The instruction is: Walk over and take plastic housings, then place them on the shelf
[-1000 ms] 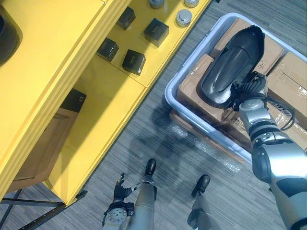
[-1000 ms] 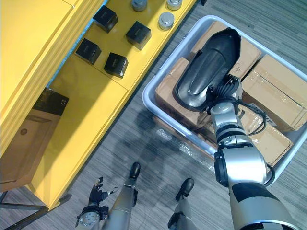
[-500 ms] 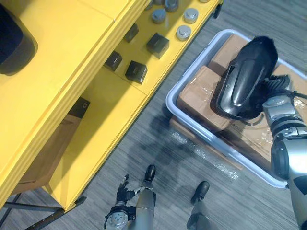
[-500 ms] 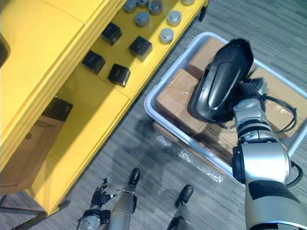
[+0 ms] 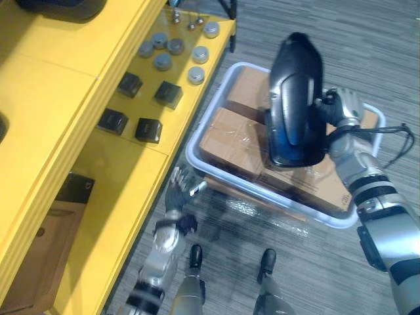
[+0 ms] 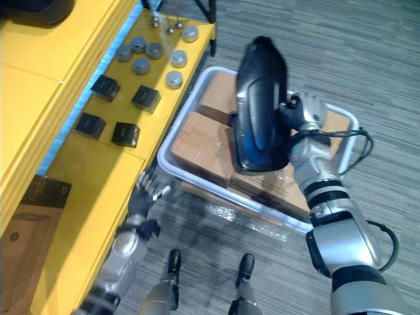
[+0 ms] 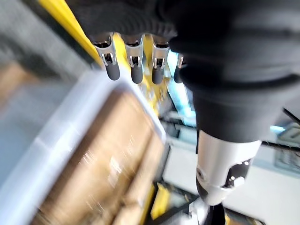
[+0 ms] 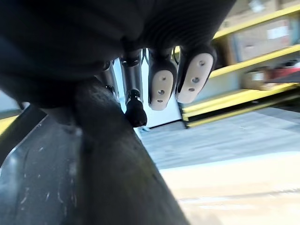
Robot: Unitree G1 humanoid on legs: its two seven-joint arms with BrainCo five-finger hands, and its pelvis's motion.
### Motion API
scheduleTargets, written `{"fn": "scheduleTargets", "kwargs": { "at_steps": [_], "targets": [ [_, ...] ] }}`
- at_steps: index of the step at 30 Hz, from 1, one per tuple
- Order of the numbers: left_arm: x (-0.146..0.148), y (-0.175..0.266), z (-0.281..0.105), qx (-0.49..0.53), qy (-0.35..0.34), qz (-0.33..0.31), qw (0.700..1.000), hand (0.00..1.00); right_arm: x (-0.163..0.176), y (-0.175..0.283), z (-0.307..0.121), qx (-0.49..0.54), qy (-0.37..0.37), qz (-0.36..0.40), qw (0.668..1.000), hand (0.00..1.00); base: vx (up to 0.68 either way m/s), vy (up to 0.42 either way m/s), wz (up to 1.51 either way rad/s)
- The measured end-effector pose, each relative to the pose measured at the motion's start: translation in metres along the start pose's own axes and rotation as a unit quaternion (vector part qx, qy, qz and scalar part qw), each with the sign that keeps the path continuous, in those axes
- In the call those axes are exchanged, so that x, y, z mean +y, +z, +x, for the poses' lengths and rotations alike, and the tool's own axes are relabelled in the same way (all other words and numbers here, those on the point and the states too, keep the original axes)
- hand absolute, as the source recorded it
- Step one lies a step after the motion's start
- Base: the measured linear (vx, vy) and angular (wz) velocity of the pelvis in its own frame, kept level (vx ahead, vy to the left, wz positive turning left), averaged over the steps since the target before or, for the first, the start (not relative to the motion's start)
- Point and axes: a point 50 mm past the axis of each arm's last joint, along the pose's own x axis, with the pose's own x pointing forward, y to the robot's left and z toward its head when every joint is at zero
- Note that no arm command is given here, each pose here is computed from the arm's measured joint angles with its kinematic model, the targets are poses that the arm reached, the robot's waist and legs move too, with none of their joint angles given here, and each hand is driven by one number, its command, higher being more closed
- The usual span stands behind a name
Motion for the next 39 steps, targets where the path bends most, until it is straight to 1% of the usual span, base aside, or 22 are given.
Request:
{"fn": "scheduleTargets", "kwargs": {
  "at_steps": [1, 4, 6, 13, 20, 21, 26, 28, 31, 34, 36, 39],
  "targets": [
    [-0.008, 0.004, 0.009, 0.002, -0.01, -0.021, 1.0, 0.0, 0.004, 0.012, -0.003, -0.023, -0.001, 0.01, 1.0, 1.0, 0.01, 0.006, -0.17],
    [-0.021, 0.011, 0.019, 0.006, -0.033, -0.057, 0.998, 0.0, 0.014, 0.04, -0.013, -0.065, -0.004, 0.051, 0.997, 1.0, 0.01, 0.033, -0.1],
    [-0.022, 0.012, 0.021, 0.009, -0.035, -0.078, 0.996, 0.0, 0.021, 0.051, -0.022, -0.082, -0.004, 0.072, 0.994, 1.0, 0.01, 0.015, -0.04],
    [-0.024, 0.001, 0.019, 0.044, -0.036, -0.078, 0.995, 0.0, 0.048, 0.07, -0.061, -0.107, 0.017, 0.136, 0.985, 1.0, 0.01, 0.028, -0.01],
    [-0.03, -0.006, 0.016, 0.064, -0.045, -0.088, 0.993, 0.0, 0.067, 0.068, -0.087, -0.092, 0.029, 0.163, 0.982, 1.0, 0.0, 0.037, 0.02],
    [-0.031, -0.006, 0.014, 0.067, -0.05, -0.095, 0.992, 1.0, 0.068, 0.067, -0.091, -0.09, 0.03, 0.166, 0.982, 1.0, 0.01, 0.035, 0.0],
    [-0.03, -0.004, -0.003, 0.068, -0.095, -0.089, 0.989, 1.0, 0.065, 0.066, -0.11, -0.098, 0.024, 0.185, 0.978, 1.0, 0.03, 0.041, -0.02],
    [-0.028, -0.008, -0.01, 0.074, -0.104, -0.088, 0.988, 1.0, 0.066, 0.066, -0.118, -0.099, 0.028, 0.192, 0.976, 1.0, 0.06, 0.042, 0.01],
    [-0.023, -0.009, -0.03, 0.072, -0.114, -0.097, 0.986, 1.0, 0.062, 0.07, -0.137, -0.113, 0.028, 0.213, 0.97, 1.0, 0.07, 0.045, 0.0],
    [-0.016, -0.022, -0.072, 0.088, -0.106, -0.122, 0.983, 1.0, 0.062, 0.071, -0.177, -0.113, 0.052, 0.246, 0.961, 1.0, 0.09, 0.042, 0.06],
    [-0.014, -0.025, -0.09, 0.096, -0.099, -0.139, 0.981, 1.0, 0.059, 0.073, -0.195, -0.111, 0.064, 0.267, 0.955, 1.0, 0.09, 0.031, 0.24],
    [-0.012, -0.033, -0.117, 0.113, -0.088, -0.146, 0.979, 1.0, 0.06, 0.07, -0.223, -0.086, 0.097, 0.299, 0.946, 1.0, 0.06, 0.025, 0.62]
  ]
}}
